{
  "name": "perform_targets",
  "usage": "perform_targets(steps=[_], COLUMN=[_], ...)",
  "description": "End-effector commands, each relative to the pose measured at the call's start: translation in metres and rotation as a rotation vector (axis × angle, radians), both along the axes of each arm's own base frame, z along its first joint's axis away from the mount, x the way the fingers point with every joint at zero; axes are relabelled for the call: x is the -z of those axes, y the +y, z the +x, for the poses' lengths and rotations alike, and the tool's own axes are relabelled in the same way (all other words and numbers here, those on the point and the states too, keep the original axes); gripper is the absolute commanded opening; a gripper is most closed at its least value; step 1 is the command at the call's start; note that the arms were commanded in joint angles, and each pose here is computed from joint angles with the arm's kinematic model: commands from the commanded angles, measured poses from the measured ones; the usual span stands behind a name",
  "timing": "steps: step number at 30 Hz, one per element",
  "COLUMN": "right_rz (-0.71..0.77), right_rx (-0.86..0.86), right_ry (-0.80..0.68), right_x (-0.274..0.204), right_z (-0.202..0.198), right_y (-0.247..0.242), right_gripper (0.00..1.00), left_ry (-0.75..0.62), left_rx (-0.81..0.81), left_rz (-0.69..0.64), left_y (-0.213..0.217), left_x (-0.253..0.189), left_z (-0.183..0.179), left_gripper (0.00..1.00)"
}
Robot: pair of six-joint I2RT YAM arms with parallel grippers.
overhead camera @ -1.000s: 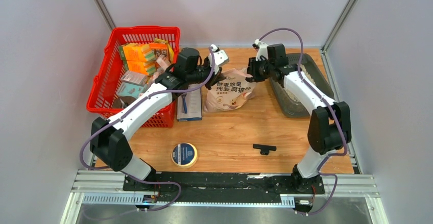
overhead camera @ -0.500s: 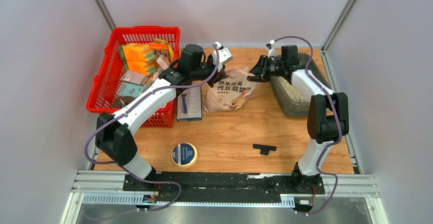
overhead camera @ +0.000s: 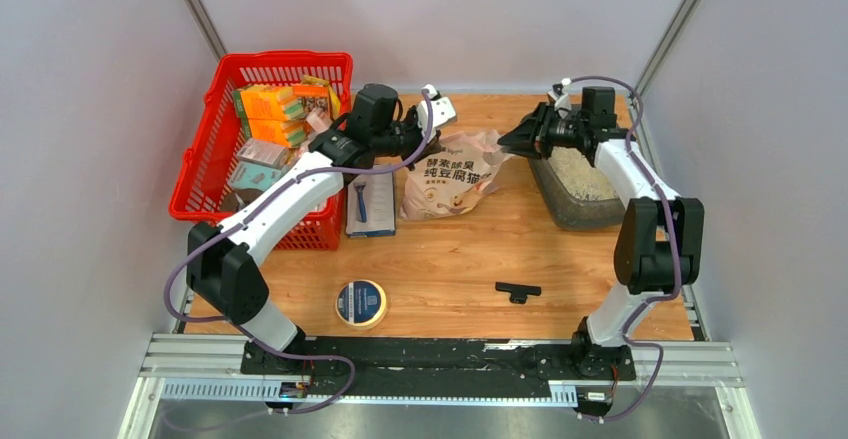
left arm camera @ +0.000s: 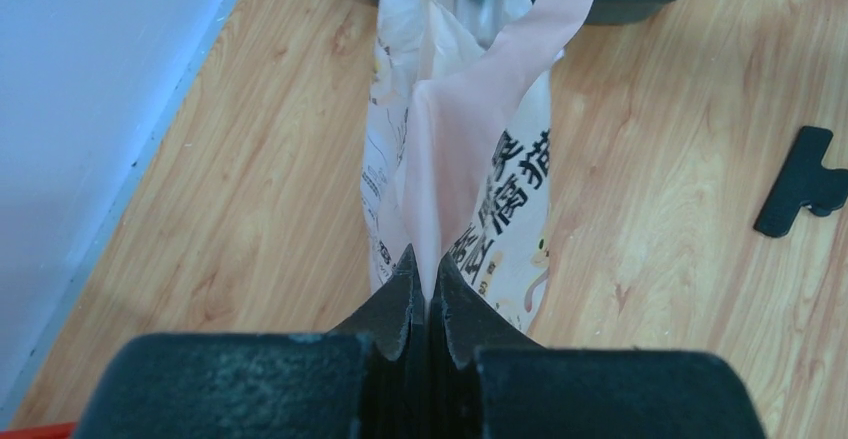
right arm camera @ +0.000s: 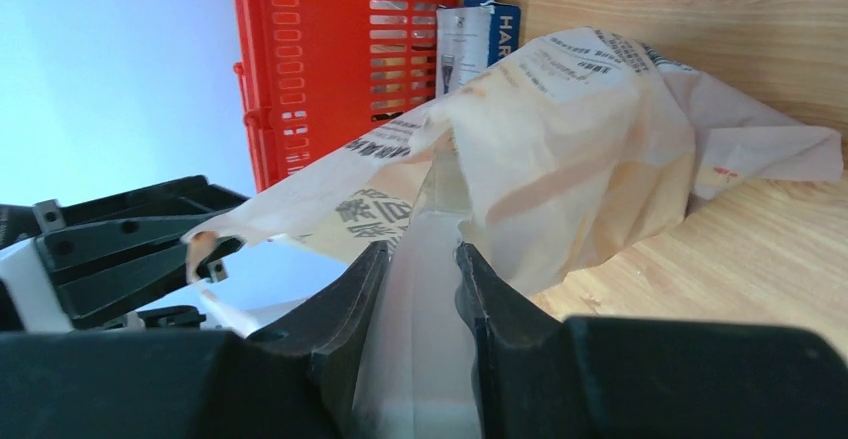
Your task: Fill the litter box with clean litter
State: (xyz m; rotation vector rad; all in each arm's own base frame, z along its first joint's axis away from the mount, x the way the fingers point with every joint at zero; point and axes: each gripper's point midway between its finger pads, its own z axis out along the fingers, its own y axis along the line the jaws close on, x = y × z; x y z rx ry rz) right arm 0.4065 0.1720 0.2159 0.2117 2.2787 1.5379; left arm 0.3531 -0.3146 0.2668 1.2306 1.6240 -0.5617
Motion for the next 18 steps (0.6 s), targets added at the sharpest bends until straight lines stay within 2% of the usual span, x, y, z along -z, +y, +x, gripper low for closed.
perform_targets(steps=[1, 3, 4, 8, 10, 18], right_rz=[0.061, 0.103, 0.135, 0.255, 0.278, 0.331], right_rx=[0.025, -0.001, 0.041, 0.039, 0.037, 0.099], right_ry=[-0.036, -0.003, 0.013, 0.056, -0.002, -0.006], right_x=[-0.048, -0.041, -0.041, -0.034, -0.036, -0.039], right_z=[-0.017, -0.025, -0.015, -0.011, -0.009, -0.004], right_y=[-0.001, 0.002, -0.014, -0.023, -0.025, -0.043], right_gripper=[0.00, 0.00, 0.00, 0.00, 0.00, 0.00], left_ry=[-0.170, -0.192, -0.191, -0.218, -0.227, -0.258], left_rx=[0.069, 0.083, 0.086, 0.105, 0.106, 0.085], left_rz=[-0.071, -0.056, -0.043, 0.015, 0.037, 0.064], left_y=[-0.005, -0.002, 0.000, 0.006, 0.009, 0.009], left_x=[-0.069, -0.072, -0.071, -0.069, -0.069, -0.070], left_z=[-0.007, -0.011, -0.012, -0.014, -0.013, -0.003], left_gripper=[0.00, 0.00, 0.00, 0.00, 0.00, 0.00])
